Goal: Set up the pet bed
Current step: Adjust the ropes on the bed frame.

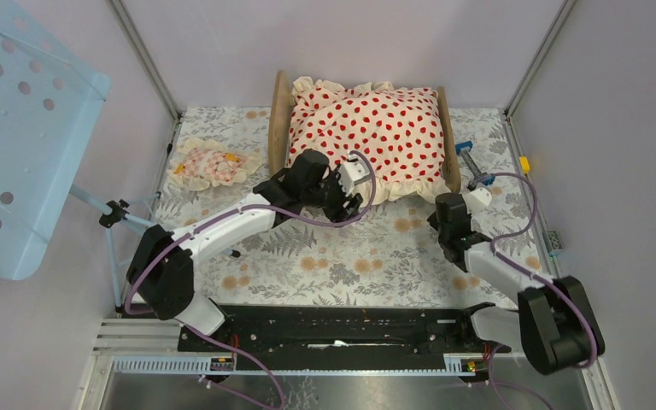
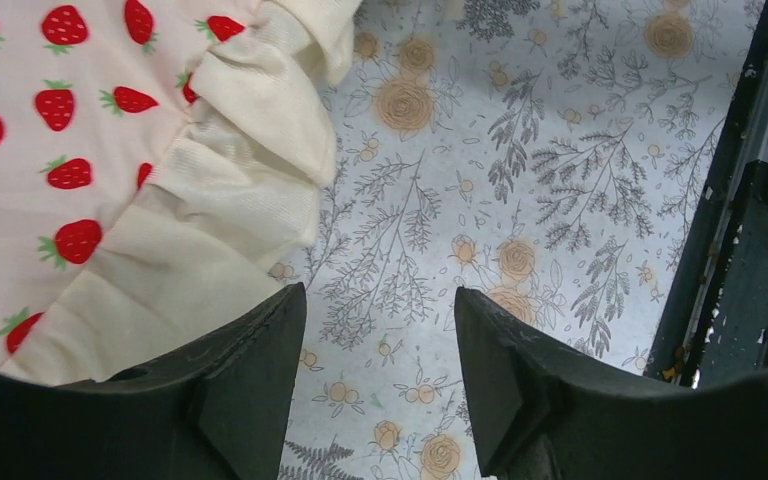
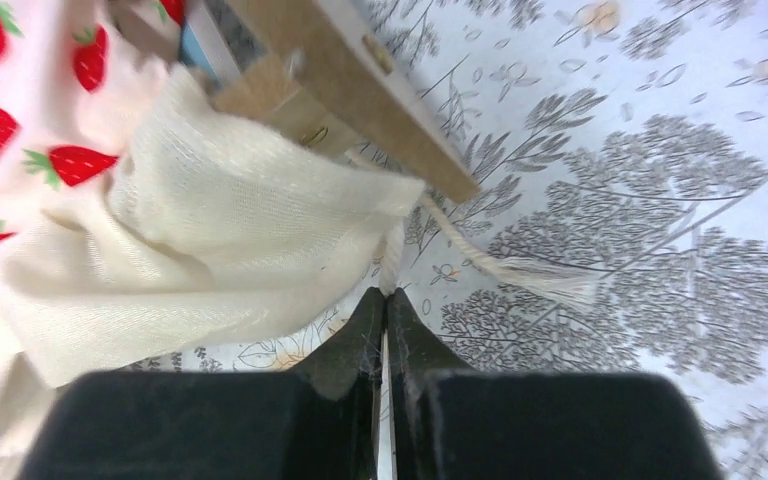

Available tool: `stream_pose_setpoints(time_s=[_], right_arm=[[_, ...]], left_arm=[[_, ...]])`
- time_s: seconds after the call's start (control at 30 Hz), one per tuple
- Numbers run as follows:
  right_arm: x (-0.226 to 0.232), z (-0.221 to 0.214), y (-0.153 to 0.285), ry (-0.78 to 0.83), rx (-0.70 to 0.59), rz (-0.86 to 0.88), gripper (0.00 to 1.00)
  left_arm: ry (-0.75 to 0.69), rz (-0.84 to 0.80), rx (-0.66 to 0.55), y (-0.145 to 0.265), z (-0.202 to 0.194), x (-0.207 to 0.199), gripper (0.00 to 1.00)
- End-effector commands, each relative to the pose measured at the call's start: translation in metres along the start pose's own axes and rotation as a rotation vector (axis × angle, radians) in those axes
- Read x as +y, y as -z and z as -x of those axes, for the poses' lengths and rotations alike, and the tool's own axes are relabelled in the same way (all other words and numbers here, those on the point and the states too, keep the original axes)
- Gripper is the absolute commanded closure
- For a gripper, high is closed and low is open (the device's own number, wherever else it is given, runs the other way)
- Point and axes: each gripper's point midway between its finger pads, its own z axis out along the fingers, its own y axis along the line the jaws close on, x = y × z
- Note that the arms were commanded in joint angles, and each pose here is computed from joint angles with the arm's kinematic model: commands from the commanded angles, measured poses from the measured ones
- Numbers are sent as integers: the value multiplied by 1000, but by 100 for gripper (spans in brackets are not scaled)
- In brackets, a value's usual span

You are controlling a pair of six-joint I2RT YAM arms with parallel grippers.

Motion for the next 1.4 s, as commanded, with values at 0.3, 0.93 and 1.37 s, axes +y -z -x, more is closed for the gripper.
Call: stream_pose_setpoints(time_s=[0.3,0.93,1.37], right_arm=[[-59,-1,12,148,76,-232,89],[-47,26,-6,259,128,-169,31],[-20,40,-28,342,152,7,47]], left_arm=[[-48,68,-40,23,12,8,39],[-41,50,-38,25,9,10,39],[-38,62,-19,24,3,14,39]])
